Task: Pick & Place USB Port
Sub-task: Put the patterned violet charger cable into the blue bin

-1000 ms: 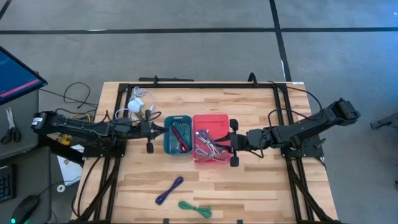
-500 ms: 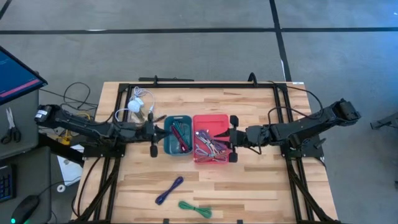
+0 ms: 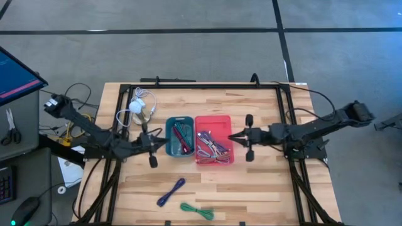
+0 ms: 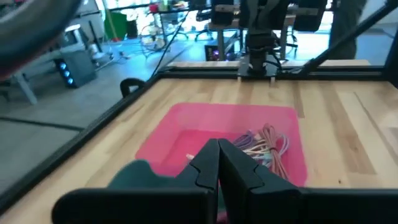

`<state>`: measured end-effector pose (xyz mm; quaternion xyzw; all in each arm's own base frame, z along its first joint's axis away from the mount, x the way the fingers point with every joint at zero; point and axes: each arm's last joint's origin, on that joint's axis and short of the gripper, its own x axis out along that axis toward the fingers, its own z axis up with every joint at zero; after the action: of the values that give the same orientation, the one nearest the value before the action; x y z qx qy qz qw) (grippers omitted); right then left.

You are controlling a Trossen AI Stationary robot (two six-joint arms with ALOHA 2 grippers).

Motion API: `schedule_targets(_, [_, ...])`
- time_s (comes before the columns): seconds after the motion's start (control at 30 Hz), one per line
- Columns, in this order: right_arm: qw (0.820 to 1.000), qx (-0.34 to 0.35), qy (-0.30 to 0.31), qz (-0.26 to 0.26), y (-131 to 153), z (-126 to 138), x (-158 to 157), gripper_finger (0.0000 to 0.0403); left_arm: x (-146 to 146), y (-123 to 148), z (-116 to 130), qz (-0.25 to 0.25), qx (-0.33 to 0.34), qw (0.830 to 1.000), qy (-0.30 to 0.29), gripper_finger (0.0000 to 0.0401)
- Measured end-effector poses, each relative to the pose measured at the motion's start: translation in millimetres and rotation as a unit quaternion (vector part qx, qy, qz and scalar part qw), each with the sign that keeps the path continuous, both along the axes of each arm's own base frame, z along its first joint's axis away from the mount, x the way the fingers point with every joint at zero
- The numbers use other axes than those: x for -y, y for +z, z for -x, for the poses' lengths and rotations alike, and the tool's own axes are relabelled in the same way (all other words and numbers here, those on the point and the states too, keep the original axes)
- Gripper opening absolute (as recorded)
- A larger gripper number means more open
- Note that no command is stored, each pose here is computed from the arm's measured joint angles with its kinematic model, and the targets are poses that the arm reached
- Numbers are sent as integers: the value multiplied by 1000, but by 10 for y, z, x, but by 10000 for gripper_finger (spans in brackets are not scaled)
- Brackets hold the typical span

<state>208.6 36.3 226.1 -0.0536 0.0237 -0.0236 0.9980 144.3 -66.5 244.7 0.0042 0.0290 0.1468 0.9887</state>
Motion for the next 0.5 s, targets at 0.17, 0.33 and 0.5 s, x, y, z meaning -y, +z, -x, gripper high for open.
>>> schedule_targets(0.17, [1000, 25, 0, -7, -41, 183, 39, 7, 185, -26, -19, 35, -1, 999, 12, 8])
schedule_targets(0.33, [999, 32, 1, -15, -40, 229, 39, 4, 452, 221, -215, 21, -2, 999, 32, 5])
schedule_targets(0.5, [1000, 25, 1, -13, -61, 218, 35, 4, 633, 547, -433, -24, -20, 997, 65, 4])
